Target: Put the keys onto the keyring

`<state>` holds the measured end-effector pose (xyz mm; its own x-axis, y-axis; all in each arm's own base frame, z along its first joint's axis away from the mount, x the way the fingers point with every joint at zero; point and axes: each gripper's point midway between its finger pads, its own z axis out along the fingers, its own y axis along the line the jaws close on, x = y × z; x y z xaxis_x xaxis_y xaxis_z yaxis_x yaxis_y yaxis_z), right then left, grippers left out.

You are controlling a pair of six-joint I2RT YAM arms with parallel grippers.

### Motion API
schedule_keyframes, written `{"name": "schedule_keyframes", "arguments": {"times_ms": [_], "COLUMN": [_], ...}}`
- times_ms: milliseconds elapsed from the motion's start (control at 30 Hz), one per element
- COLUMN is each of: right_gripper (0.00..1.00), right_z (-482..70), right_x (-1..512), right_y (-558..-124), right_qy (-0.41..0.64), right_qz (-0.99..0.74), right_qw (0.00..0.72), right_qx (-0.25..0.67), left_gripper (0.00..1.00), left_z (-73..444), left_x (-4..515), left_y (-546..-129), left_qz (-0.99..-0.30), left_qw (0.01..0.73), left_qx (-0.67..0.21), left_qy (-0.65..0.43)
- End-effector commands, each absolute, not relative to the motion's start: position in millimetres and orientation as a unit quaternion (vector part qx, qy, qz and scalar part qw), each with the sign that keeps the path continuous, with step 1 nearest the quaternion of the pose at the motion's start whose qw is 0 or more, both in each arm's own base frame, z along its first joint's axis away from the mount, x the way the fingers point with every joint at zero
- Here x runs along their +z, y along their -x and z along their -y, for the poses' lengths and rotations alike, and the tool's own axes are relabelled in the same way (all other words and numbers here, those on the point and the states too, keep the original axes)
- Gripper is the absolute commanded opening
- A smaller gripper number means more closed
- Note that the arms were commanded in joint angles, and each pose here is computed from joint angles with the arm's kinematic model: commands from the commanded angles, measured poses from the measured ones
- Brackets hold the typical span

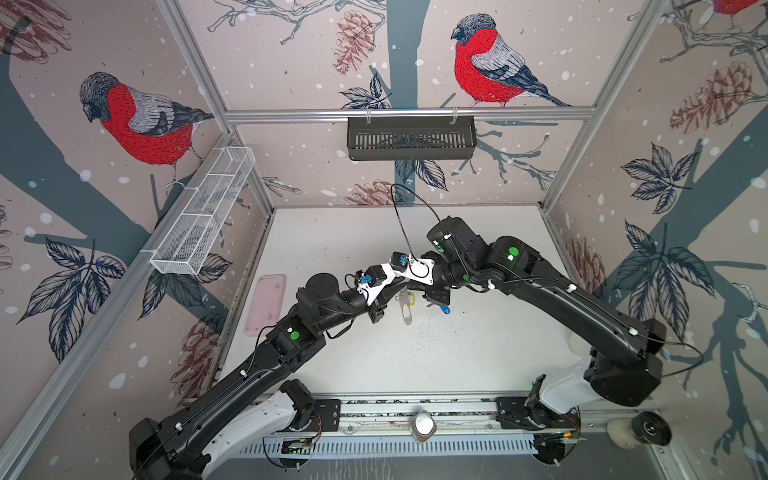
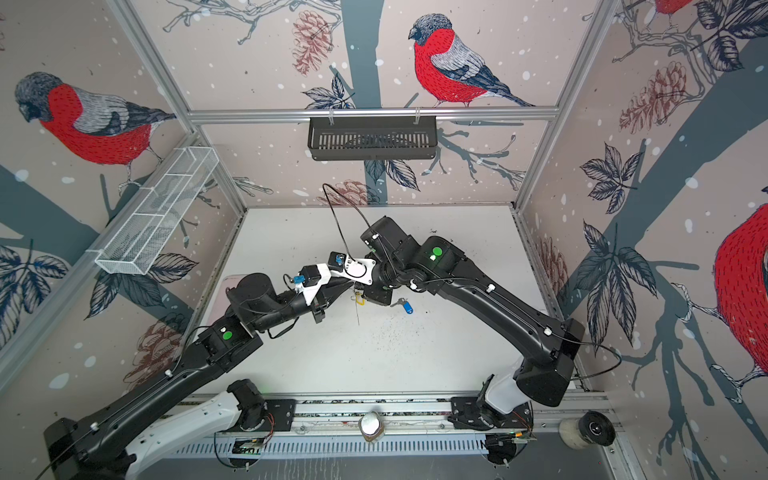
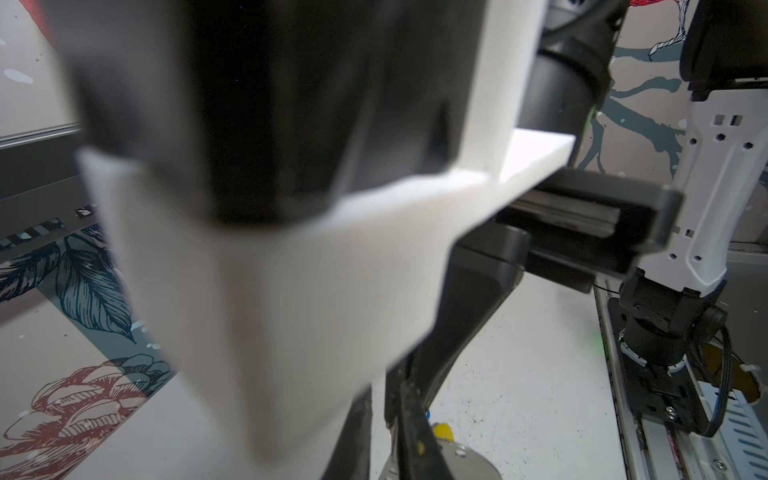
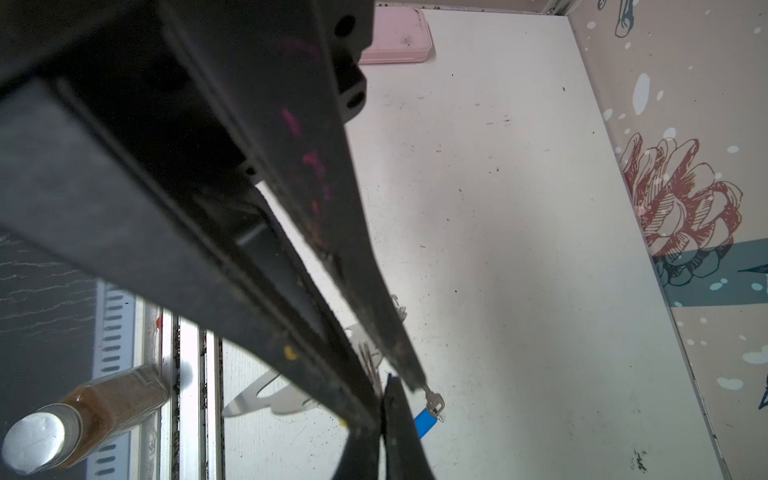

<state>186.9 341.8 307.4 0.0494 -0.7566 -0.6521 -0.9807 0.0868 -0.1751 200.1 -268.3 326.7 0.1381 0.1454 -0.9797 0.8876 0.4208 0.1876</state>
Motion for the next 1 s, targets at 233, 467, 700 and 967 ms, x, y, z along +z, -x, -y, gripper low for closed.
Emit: {"name": "schedule_keyframes", "arguments": {"times_ms": [233, 467, 700, 967], "right_gripper": [0.0, 0.0, 0.0, 0.0], "right_z": [-350, -348, -349, -349], "right_x": [327, 333, 335, 339], "right_y": [-180, -177, -174, -171], "right_qy": [0.66, 0.659, 0.661, 0.662], "right_qz": [-0.63, -0.623, -0.619, -0.609], "right_qw": [0.354, 0.365, 0.366, 0.375], "right_qx": [0.203, 0.209, 0.216, 0.224], "left_gripper": [0.13, 0.15, 0.14, 0.1], "left_z": [274, 271, 272, 274], "left_x": [312, 315, 317, 315], "left_y": [-200, -198, -198, -198], "left_qz": [-0.593, -0.589, -0.587, -0.586], "left_qw": [0.586, 0.593, 0.594, 0.589], "left_qx": [-0.311, -0.31, -0.312, -0.315], "left_qy": [-0.457, -0.453, -0.453, -0.459]}}
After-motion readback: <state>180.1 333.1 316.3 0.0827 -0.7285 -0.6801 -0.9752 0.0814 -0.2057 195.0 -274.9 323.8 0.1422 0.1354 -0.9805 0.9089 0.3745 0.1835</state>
